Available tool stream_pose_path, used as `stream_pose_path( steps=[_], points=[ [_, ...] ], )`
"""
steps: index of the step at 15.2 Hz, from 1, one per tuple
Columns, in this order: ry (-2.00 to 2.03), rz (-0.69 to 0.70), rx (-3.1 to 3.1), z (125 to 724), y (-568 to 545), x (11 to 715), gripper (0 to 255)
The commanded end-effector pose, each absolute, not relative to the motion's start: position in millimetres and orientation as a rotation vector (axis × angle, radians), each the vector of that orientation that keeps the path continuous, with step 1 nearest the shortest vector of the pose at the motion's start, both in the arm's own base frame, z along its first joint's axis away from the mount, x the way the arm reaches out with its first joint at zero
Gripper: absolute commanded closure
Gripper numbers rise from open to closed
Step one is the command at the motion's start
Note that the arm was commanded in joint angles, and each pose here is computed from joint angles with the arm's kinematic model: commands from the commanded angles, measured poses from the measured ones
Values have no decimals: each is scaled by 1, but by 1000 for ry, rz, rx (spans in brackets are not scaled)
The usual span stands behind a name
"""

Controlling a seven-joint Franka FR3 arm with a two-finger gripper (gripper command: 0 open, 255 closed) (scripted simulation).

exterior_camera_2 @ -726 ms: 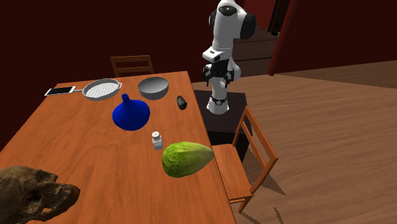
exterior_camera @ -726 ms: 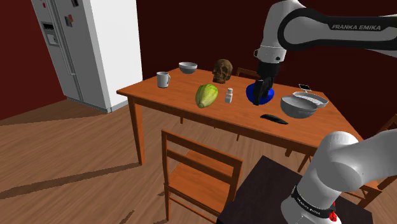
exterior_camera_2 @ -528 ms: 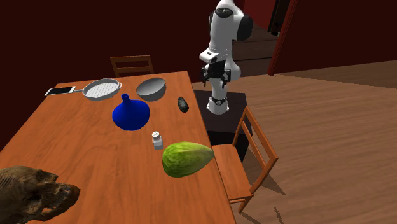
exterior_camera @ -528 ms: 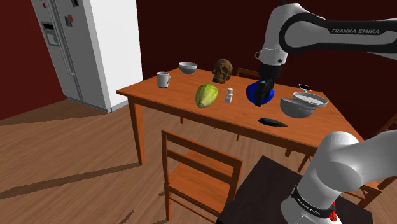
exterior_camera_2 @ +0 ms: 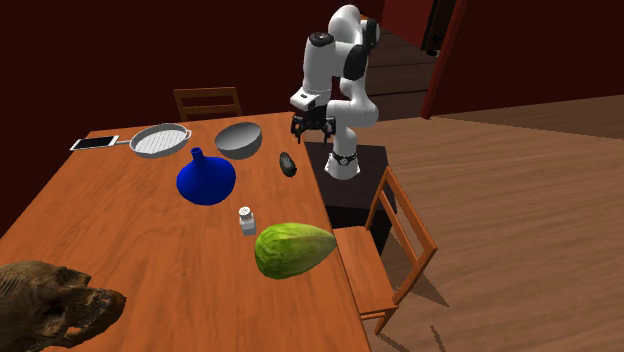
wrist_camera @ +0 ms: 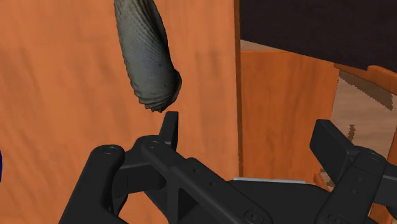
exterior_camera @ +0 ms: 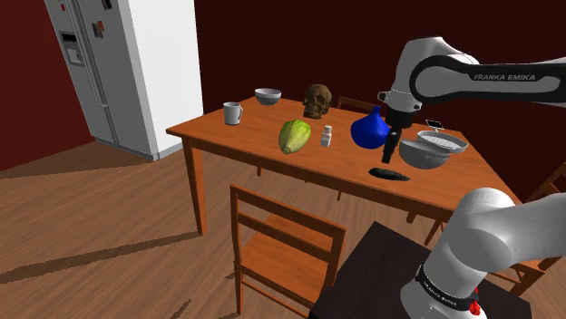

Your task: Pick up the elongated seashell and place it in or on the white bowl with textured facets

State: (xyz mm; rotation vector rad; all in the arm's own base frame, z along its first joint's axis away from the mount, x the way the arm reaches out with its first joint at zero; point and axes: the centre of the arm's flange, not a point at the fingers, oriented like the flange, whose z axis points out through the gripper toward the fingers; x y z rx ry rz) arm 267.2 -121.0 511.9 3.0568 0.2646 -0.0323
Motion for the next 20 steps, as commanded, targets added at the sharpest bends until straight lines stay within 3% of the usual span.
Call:
stream_pose_path(
  steps=[1,8,20],
  points=[
    [327,-27,3042,498,-141,262,0],
    [518,-8,2990,454,-217,248,0],
    [529,-7,2987,412,-226,248,0]
  ],
)
